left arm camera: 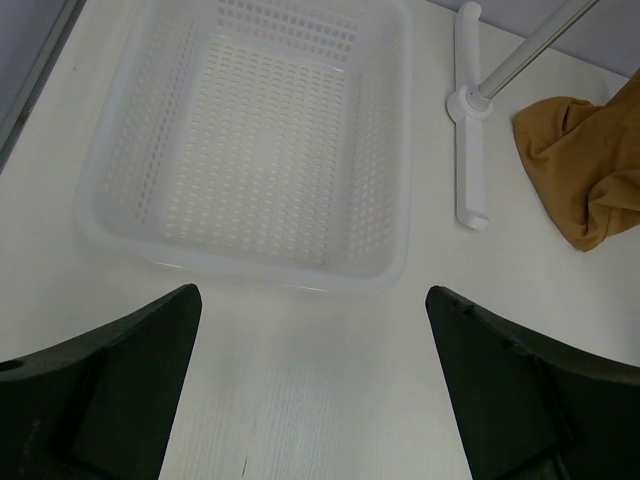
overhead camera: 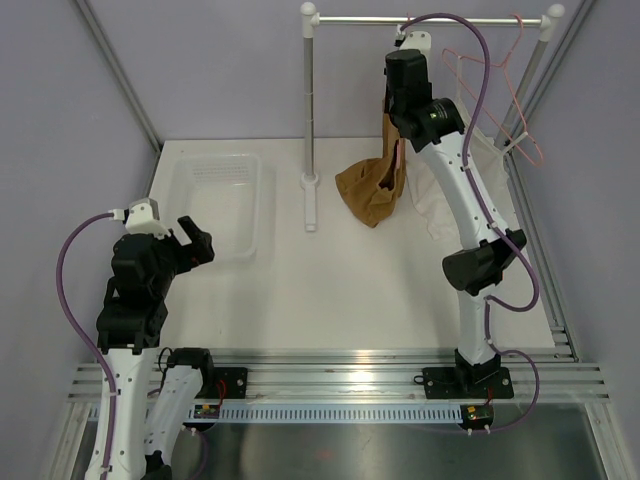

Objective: Remove the tank top from the hanger

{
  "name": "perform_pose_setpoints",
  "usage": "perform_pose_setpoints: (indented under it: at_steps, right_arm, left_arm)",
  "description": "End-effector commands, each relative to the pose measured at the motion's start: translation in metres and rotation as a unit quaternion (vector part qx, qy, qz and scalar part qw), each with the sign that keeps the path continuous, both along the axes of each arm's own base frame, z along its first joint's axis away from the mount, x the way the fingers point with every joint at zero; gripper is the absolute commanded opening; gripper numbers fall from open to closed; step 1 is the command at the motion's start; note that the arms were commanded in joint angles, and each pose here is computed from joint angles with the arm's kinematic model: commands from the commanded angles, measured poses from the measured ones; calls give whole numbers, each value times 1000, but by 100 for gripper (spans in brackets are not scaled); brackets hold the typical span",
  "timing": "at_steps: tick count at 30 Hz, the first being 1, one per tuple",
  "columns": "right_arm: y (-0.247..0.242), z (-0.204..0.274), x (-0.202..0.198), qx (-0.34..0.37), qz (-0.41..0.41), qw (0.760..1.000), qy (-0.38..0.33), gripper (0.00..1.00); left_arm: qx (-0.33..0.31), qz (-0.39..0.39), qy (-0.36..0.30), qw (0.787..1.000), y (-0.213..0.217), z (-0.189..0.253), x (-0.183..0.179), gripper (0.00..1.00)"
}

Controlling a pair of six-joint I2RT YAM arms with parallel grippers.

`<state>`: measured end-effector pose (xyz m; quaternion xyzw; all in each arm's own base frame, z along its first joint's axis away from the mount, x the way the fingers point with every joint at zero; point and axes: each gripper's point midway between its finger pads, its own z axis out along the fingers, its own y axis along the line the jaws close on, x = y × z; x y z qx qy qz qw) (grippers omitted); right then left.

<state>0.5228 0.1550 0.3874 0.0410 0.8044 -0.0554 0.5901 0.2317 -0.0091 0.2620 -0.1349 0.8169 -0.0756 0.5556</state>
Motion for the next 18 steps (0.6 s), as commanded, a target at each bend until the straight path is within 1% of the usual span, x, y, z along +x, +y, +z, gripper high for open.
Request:
perform_pose_setpoints:
  at_steps: [1,4,7,8,9,12,18]
  right_arm:
    - [5,12,5,2,0,1000,-23,27]
    - [8,0,9,-2,2,1000,-11,26]
    - [10,-4,10,0,4,1000,-7,22]
    - [10,-4,10,1,3,1000,-7,15]
    - [10,-3,10,3,3,1000,-7,11]
    - [8,4,7,9,2,1000,-15,0]
    - [4,37,-6,22,9,999,-48,0]
  left_arm:
    - [-4,-11,-28,1000,-4,15,6,99]
    - [-4,-12,-28,1000,-4,15,6,99]
    - [-4,-11,-28,1000,-4,15,6,99]
    - [-4,-11,-28,1000,-4,15,6,99]
    - [-3,-10,-28,1000,-3,14,6,99]
    - [-4,-12,-27,1000,-4,14,6,99]
    - [-4,-12,-29,999,-4,15,6,99]
